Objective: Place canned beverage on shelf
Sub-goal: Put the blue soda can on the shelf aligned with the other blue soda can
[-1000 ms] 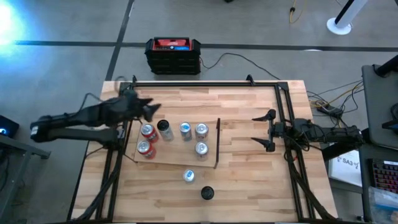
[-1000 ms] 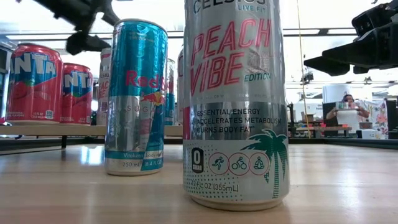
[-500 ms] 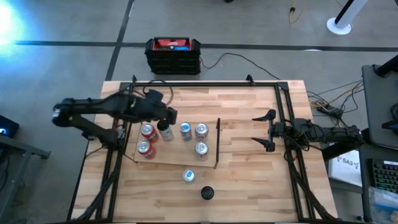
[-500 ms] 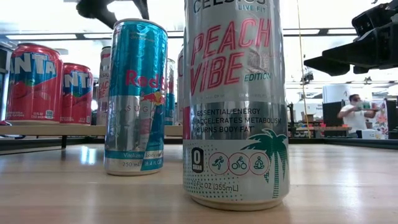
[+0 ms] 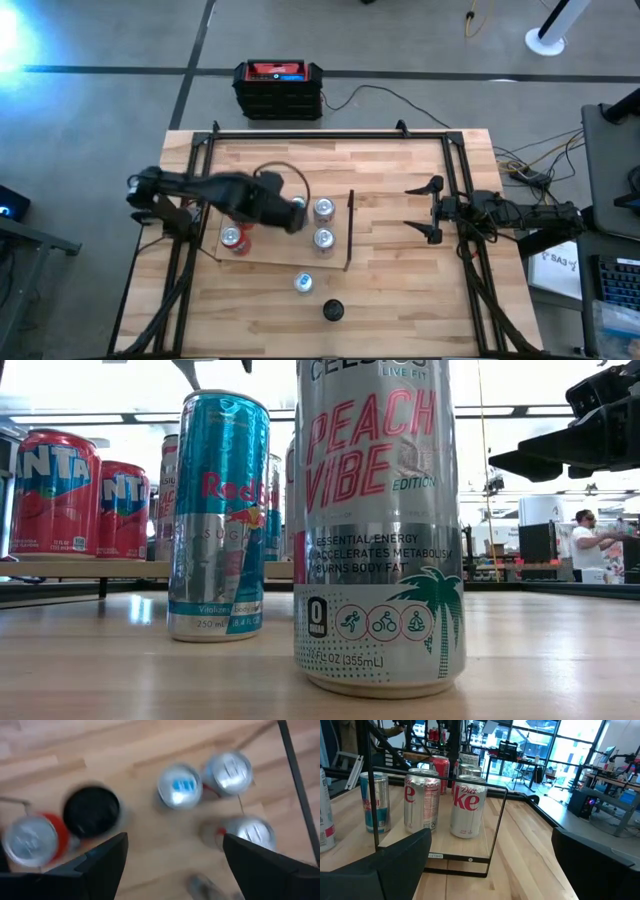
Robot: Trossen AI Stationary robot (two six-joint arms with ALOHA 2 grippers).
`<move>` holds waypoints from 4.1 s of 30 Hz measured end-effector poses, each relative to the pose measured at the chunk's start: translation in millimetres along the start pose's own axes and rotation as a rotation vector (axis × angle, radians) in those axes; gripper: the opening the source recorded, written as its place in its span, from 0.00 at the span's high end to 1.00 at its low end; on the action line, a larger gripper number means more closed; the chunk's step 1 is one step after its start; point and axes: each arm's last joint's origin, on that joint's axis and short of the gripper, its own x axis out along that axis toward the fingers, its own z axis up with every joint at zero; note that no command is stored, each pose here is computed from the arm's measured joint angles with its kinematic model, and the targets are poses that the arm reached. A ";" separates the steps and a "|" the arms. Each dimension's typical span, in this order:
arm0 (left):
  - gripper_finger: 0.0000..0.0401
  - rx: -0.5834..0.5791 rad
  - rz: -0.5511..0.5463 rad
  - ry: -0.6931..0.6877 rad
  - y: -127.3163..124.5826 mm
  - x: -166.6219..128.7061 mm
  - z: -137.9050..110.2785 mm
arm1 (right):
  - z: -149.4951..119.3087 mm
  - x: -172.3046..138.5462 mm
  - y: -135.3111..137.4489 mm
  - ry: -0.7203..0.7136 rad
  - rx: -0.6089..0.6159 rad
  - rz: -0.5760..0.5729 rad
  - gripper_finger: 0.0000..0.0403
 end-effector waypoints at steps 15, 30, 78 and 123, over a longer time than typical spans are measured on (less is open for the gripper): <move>0.23 -0.235 -0.012 0.095 -49.1 1.0 -103.9 | 0.0 0.0 0.0 0.000 0.001 0.000 0.01; 0.19 -0.283 0.065 0.229 -95.2 35.5 -137.6 | 0.0 0.0 0.0 0.000 0.001 0.000 0.01; 0.41 -0.424 0.108 0.158 -95.6 97.8 -155.4 | 0.1 -0.1 0.0 0.000 0.001 0.000 0.01; 0.42 0.510 -0.079 0.199 -102.0 90.8 -167.9 | 0.1 -0.1 0.0 0.000 0.000 0.000 0.01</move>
